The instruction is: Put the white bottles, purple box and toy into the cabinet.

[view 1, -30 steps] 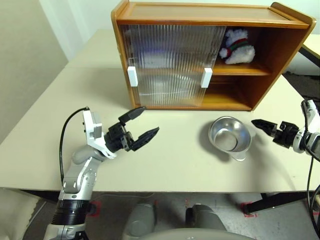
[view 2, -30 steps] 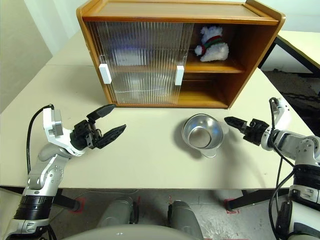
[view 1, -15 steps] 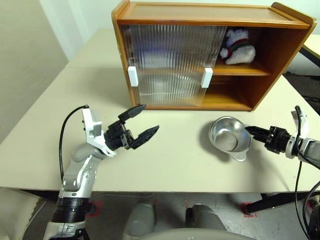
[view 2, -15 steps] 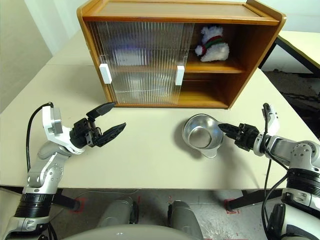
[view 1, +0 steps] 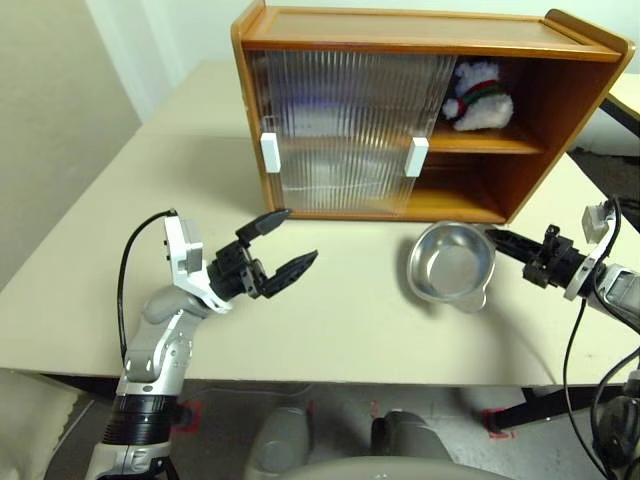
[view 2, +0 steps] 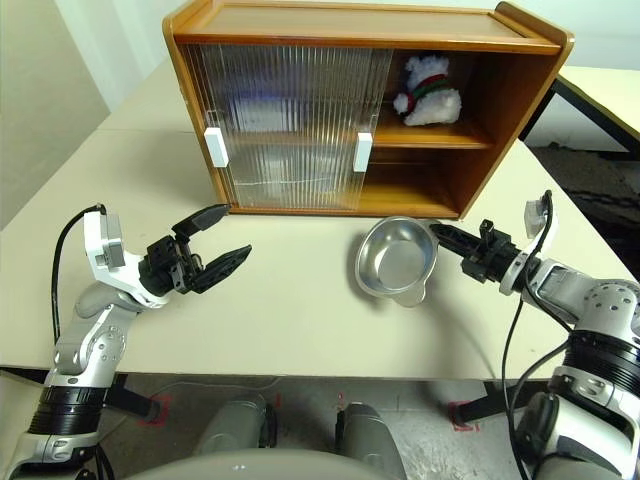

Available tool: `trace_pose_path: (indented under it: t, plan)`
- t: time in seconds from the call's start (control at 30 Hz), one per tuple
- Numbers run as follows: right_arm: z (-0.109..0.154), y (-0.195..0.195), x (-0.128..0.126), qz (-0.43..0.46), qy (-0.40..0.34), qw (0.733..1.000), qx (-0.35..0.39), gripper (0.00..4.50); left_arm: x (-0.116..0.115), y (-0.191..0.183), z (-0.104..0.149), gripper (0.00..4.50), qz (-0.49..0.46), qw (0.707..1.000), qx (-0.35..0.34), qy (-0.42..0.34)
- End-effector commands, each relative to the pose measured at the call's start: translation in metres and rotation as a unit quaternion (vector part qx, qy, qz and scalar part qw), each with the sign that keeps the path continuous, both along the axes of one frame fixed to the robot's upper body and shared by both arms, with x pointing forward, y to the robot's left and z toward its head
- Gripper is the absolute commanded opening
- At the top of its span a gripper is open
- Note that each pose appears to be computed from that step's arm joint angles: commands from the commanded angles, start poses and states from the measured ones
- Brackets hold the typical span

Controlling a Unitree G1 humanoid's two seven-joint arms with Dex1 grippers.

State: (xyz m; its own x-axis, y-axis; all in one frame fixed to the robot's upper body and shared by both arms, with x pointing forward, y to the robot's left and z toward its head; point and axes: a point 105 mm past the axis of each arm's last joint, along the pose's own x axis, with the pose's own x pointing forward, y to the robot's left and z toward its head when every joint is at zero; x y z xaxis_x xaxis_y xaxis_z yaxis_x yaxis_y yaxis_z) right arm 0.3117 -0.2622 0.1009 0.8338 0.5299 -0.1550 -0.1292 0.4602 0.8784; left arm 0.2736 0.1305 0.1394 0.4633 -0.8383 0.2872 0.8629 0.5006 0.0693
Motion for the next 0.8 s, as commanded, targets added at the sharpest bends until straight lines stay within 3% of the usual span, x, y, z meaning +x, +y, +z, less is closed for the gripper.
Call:
trace_pose_path:
  t: [0.03,0.43,0.8]
  plan:
    - [0.009,-0.010,0.007,-0.044,-0.016,0.998,0.045,0.00,0.001,0.001,-0.003,4.50,0.002,1.000,0.006,0.007]
    - [0.015,-0.041,0.034,-0.175,-0.050,0.970,0.164,0.00,0.003,0.001,-0.001,4.50,-0.001,1.000,0.007,0.006]
    - [-0.010,-0.050,0.048,-0.260,-0.055,0.944,0.194,0.00,0.004,-0.002,0.000,4.50,-0.004,1.000,0.008,0.003]
